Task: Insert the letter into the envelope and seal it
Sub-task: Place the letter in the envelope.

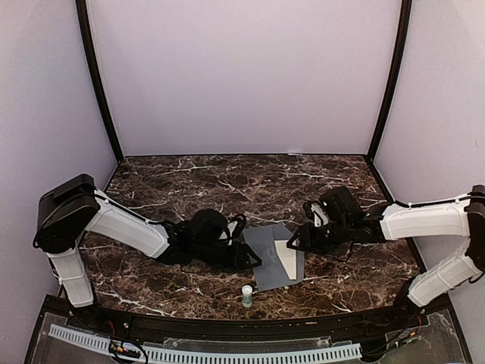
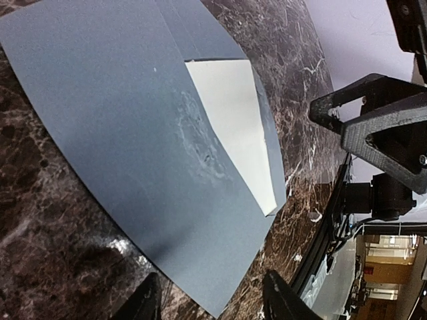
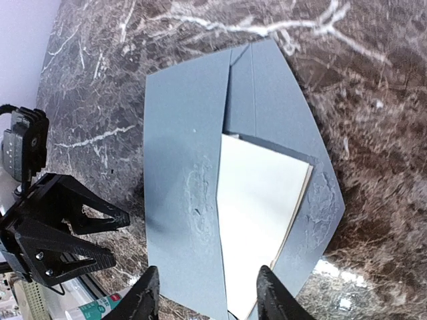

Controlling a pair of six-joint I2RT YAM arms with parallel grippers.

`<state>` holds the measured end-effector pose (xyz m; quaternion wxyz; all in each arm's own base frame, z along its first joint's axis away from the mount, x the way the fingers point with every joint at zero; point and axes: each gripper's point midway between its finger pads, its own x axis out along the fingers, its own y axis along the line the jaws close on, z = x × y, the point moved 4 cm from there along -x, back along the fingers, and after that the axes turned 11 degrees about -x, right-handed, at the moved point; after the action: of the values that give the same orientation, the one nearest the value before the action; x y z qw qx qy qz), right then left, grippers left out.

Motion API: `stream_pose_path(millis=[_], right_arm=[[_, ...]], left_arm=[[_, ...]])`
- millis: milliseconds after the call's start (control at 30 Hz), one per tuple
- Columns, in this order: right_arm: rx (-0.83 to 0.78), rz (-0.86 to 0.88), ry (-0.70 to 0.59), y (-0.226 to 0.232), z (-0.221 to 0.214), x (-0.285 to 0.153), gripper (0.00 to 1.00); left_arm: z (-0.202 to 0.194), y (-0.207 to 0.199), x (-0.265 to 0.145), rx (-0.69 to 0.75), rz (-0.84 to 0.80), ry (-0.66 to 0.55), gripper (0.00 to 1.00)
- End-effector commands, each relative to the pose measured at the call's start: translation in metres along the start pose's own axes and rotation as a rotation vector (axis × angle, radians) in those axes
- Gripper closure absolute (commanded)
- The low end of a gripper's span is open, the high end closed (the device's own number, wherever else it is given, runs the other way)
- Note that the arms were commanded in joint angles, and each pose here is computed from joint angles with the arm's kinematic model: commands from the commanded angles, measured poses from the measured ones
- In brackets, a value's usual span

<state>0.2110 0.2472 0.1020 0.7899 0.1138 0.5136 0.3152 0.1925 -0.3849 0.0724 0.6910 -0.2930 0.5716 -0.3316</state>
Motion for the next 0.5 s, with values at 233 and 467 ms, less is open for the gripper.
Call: stream_pose_path(millis=[233, 467], right_arm=[[-0.054, -0.093, 0.003, -0.001, 0.006, -0.004, 0.46], [-0.064, -0.137, 0.026, -0.004, 0.011, 0.015, 0.46]], left_arm=[[0.021, -0.003, -0.009, 0.002, 0.061, -0.070, 0.45], [0.025, 0.006, 0.002, -0.009, 0.093, -0.070, 0.45]])
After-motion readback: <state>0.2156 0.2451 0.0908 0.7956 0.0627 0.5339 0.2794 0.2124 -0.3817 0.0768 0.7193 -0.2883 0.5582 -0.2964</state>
